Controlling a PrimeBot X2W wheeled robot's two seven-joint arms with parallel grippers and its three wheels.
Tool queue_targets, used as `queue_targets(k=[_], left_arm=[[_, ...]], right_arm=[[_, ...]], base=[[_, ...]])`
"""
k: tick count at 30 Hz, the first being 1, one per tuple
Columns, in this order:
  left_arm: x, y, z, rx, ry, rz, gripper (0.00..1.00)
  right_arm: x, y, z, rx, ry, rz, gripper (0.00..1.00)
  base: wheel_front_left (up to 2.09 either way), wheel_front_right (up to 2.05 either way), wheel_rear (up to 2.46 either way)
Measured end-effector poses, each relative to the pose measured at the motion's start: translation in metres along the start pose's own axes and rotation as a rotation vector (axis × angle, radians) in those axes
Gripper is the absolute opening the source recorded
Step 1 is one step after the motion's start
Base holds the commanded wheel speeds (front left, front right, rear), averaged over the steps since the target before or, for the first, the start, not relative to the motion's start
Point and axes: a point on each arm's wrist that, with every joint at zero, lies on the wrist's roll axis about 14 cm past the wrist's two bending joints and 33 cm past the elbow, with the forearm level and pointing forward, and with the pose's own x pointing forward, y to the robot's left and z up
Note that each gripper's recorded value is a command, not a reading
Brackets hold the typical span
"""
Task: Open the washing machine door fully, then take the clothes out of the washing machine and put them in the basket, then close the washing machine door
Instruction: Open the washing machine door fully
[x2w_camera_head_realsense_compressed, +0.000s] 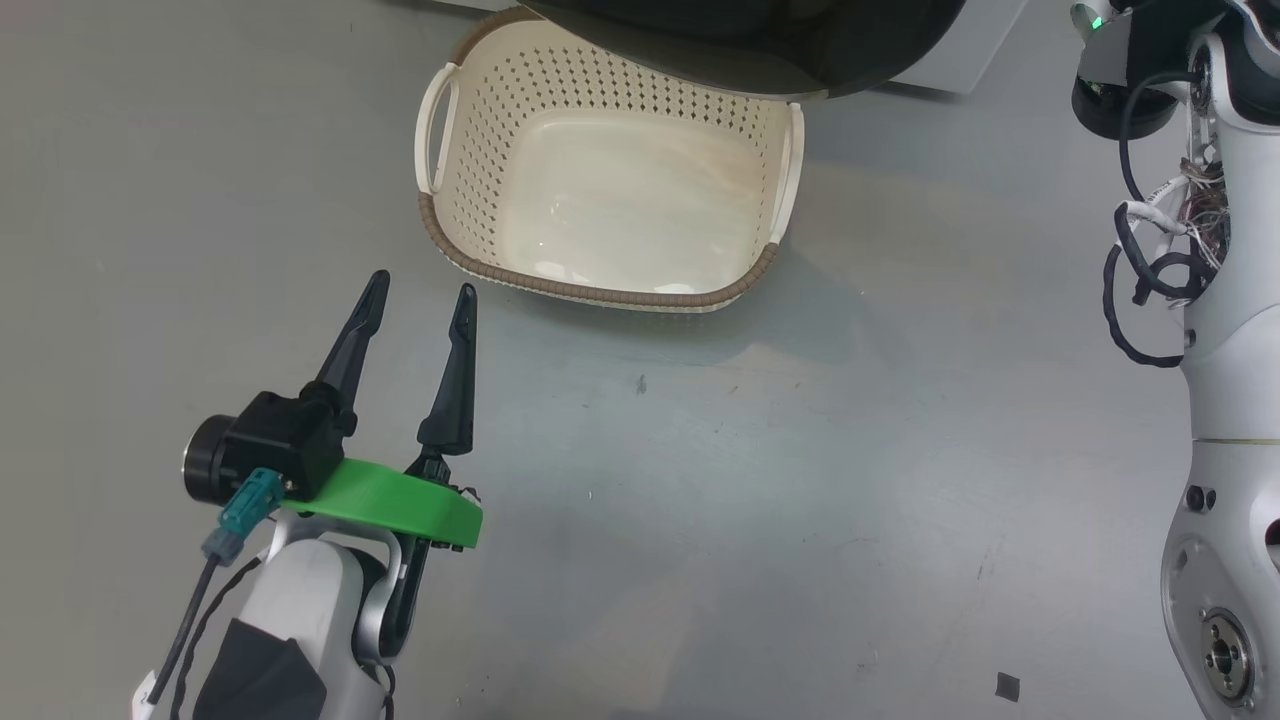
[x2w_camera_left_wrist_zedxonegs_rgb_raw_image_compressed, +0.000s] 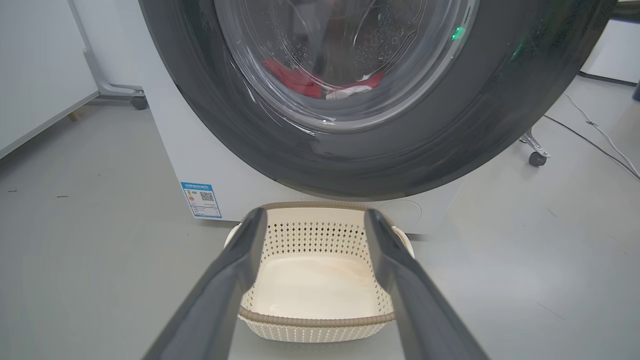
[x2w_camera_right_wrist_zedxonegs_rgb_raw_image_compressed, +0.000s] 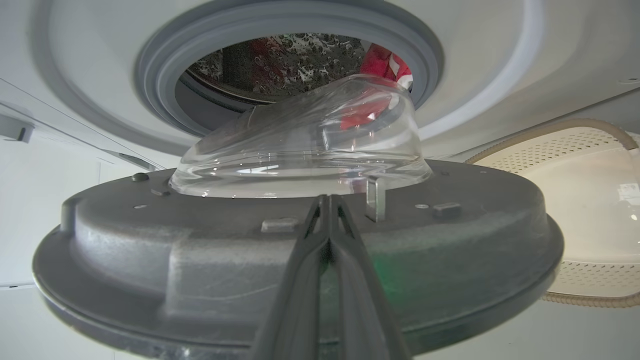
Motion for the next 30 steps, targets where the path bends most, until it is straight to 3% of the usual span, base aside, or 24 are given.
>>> queue_targets(k=[15, 30], left_arm=[[-0.004, -0.002, 0.004, -0.011, -0.007, -0.001, 1.0], [-0.007, -0.004, 0.018, -0.009, -0.04, -0.003, 1.0]], right_arm=[[-0.001, 0.0, -0.02, 0.147, 0.141, 0.027, 0.0], [-0.006, -0.005, -0.054, 0.201, 0.284, -0.002, 0.0]], base=[[0.0, 0.0, 0.0], [0.0, 0.0, 0.0]])
